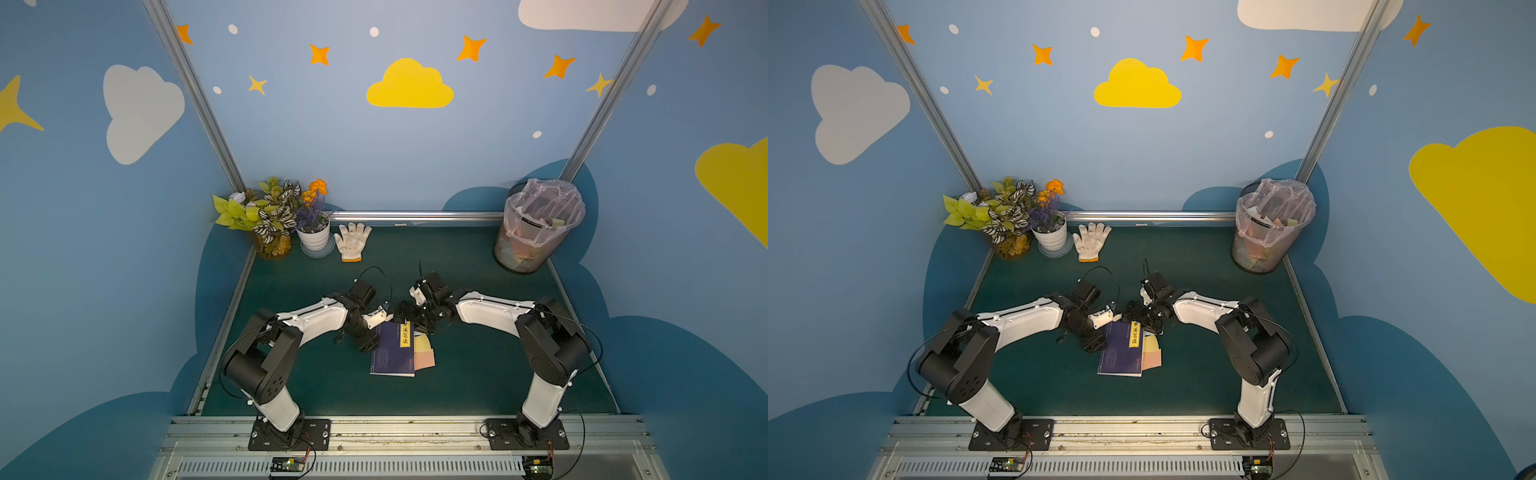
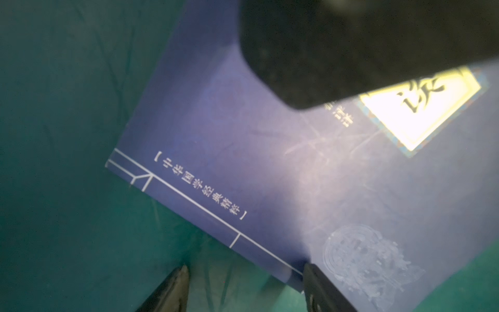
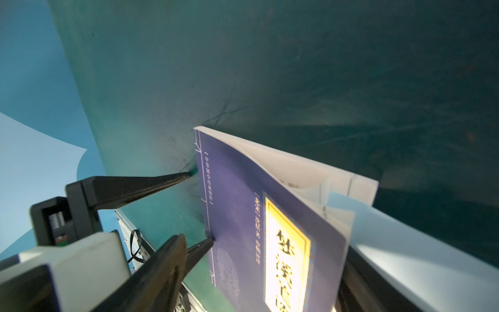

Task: Peel off the used sticky note
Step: Open the book at the center of the board.

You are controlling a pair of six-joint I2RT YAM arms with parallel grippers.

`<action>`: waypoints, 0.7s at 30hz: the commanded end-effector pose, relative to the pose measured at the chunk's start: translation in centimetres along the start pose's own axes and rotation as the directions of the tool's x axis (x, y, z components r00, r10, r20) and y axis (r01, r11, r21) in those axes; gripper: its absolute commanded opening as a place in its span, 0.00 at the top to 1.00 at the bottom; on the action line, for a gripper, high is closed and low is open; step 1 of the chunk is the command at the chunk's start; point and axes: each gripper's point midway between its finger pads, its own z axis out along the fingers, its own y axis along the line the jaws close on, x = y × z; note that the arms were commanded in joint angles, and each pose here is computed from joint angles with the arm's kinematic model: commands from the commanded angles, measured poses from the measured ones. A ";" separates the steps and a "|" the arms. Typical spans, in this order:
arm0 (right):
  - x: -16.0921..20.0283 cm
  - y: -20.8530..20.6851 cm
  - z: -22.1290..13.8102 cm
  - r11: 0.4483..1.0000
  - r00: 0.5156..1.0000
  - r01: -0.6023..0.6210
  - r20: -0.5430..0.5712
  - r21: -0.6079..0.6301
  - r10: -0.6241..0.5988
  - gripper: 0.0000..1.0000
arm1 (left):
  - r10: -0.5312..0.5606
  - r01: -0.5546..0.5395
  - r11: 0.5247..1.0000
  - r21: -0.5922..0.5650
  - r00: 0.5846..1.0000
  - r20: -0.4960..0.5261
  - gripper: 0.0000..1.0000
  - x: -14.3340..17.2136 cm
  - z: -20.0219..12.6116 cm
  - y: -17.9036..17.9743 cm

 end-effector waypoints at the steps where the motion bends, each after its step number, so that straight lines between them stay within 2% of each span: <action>1: 0.1 0.4 0.7 0.999 1.000 -0.019 -0.011 -0.050 0.018 0.17 | -0.001 0.000 1.000 -0.001 0.999 -0.042 0.30 1.1 0.7 -0.1; 12: -0.3 4.7 -0.7 0.970 1.000 0.000 -0.010 -0.245 -0.002 0.22 | -0.001 0.001 1.000 -0.002 0.999 -0.043 0.30 1.2 0.7 -0.1; 21: -0.5 4.8 -1.4 0.964 1.000 -0.009 0.001 -0.265 0.010 0.33 | 0.002 -0.002 1.000 -0.007 0.999 -0.033 0.30 1.0 0.4 0.0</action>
